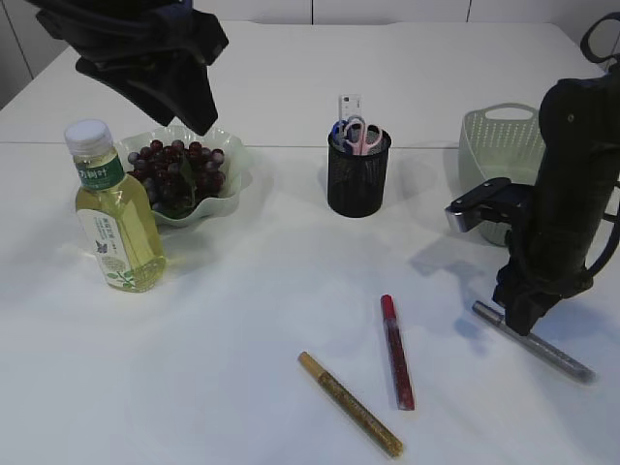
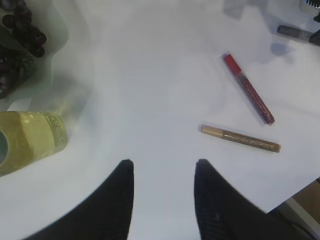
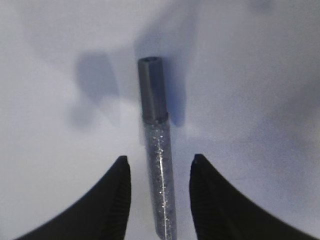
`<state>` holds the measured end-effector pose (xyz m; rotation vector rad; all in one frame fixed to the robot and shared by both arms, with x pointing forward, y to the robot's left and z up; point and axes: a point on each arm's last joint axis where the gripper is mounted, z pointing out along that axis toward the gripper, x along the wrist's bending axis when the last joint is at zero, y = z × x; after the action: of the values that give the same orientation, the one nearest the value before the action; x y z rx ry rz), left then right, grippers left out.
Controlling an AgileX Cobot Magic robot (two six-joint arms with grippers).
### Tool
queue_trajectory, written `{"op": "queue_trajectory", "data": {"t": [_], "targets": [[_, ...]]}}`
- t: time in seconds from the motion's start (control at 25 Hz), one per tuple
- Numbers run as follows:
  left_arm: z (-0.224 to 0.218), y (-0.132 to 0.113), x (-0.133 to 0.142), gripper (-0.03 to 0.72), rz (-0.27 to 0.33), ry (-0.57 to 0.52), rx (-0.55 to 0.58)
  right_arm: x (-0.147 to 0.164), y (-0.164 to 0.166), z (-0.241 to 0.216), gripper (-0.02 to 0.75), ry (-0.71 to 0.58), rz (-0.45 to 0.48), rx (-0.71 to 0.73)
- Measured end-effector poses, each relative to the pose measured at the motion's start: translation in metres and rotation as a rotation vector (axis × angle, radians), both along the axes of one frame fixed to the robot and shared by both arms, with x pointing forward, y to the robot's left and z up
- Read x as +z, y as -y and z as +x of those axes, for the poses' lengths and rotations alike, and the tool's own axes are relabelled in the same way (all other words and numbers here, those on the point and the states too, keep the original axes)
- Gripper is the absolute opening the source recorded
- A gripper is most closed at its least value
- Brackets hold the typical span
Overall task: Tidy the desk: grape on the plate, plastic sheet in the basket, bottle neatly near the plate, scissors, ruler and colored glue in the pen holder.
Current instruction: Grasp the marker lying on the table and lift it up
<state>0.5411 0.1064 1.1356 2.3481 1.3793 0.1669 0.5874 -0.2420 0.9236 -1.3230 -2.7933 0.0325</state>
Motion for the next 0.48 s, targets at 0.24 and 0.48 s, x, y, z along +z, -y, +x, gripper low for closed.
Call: {"op": "queue_trajectory", "data": {"t": [0.24,0.48], "targets": [[0.000,0.000,0.000,0.298,0.000,0.000,0.000,-0.005,0.002,-0.003,0.323,-0.017,-0.014,-0.004],[0.000,0.000,0.000,0.298,0.000,0.000,0.000,-0.011,0.002,-0.008,0.323,-0.031,-0.017,-0.007]]}}
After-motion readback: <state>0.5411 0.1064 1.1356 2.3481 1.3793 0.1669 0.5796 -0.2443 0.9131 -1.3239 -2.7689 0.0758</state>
